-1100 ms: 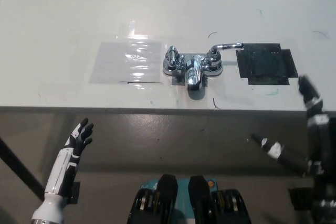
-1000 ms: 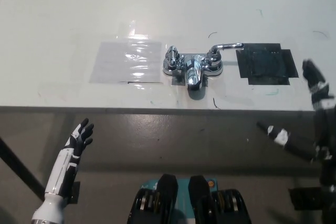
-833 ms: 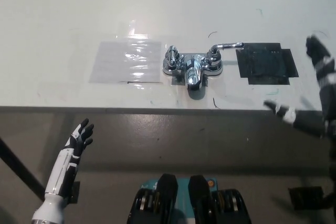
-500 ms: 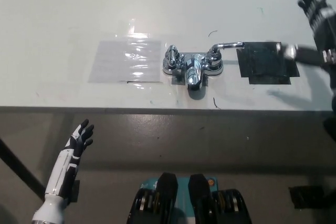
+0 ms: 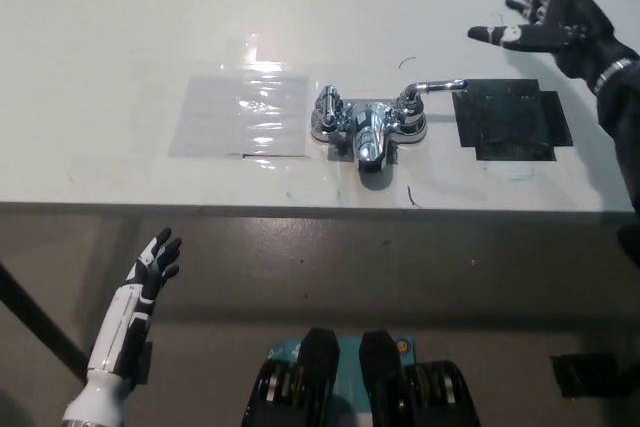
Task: The faucet is at the center of the desk and the robot turn off the faucet by turning the right faucet handle using the right hand
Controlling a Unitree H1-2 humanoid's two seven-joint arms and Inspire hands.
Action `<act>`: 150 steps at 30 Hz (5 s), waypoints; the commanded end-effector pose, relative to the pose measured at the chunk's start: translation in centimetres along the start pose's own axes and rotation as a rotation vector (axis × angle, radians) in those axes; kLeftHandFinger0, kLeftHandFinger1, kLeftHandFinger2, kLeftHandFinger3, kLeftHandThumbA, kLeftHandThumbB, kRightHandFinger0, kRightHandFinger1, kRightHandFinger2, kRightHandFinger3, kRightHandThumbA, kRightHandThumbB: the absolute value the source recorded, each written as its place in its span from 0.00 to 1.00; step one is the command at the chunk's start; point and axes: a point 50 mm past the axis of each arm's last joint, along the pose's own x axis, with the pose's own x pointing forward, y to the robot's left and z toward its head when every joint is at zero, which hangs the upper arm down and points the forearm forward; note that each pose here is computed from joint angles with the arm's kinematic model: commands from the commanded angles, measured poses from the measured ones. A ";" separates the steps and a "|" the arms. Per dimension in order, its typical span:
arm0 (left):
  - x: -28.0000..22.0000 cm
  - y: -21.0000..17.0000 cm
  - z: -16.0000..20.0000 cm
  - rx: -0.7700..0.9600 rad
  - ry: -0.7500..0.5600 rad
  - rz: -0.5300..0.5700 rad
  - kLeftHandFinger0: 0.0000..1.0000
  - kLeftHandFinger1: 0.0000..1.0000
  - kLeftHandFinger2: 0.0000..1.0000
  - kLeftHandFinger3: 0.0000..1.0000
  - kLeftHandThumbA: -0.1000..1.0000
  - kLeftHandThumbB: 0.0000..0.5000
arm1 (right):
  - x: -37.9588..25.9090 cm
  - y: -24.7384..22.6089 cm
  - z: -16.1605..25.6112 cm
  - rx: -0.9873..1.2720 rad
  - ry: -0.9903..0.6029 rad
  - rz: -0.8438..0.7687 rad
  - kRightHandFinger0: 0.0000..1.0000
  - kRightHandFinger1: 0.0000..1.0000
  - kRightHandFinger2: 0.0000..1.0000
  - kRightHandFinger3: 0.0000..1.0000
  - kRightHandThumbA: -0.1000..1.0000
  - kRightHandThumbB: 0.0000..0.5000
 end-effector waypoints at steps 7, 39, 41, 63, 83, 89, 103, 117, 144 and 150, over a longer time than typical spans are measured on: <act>0.6 -0.2 1.6 -0.003 -0.095 -0.034 1.00 1.00 1.00 1.00 1.00 0.49 | 2.8 3.1 4.1 -0.104 0.042 0.152 1.00 1.00 1.00 1.00 1.00 0.78; 0.7 -0.1 1.6 0.020 -0.099 -0.042 1.00 1.00 1.00 1.00 1.00 0.49 | 2.5 4.2 1.0 -0.292 0.185 0.206 1.00 1.00 1.00 1.00 1.00 0.84; 0.8 -0.1 1.7 0.019 -0.101 -0.042 1.00 1.00 1.00 1.00 1.00 0.49 | 2.5 4.2 1.1 -0.286 0.187 0.209 1.00 1.00 1.00 1.00 1.00 0.82; 1.0 0.0 1.7 0.012 -0.109 -0.042 1.00 1.00 1.00 1.00 1.00 0.48 | 2.6 9.6 -0.9 -0.145 0.163 0.479 1.00 1.00 1.00 1.00 1.00 0.93; 1.0 0.0 1.7 0.011 -0.104 -0.043 1.00 1.00 1.00 1.00 1.00 0.49 | 0.0 12.7 -1.8 -0.076 -0.006 0.528 1.00 1.00 1.00 1.00 1.00 0.79; 0.9 0.0 1.7 0.022 -0.102 -0.038 1.00 1.00 1.00 1.00 1.00 0.48 | -0.8 14.2 -1.9 -0.061 -0.072 0.376 1.00 1.00 1.00 1.00 1.00 0.70; 0.8 0.1 1.7 0.018 -0.098 -0.040 1.00 1.00 1.00 1.00 1.00 0.47 | -2.0 22.9 -1.0 0.152 -0.198 -0.096 1.00 1.00 1.00 1.00 1.00 0.61; 1.2 0.6 2.3 0.048 -0.111 -0.046 1.00 1.00 1.00 1.00 1.00 0.44 | -2.4 28.9 1.4 0.222 -0.210 -0.372 1.00 1.00 1.00 1.00 1.00 0.25; 1.1 0.6 2.1 0.047 -0.112 -0.048 1.00 1.00 1.00 1.00 0.98 0.42 | -10.5 19.4 7.4 0.061 -0.827 -0.768 1.00 1.00 1.00 1.00 1.00 0.28; 1.4 0.4 2.2 0.043 -0.112 -0.051 1.00 1.00 1.00 1.00 1.00 0.45 | -15.2 17.1 8.8 -0.009 -1.011 -0.770 1.00 1.00 1.00 1.00 1.00 0.36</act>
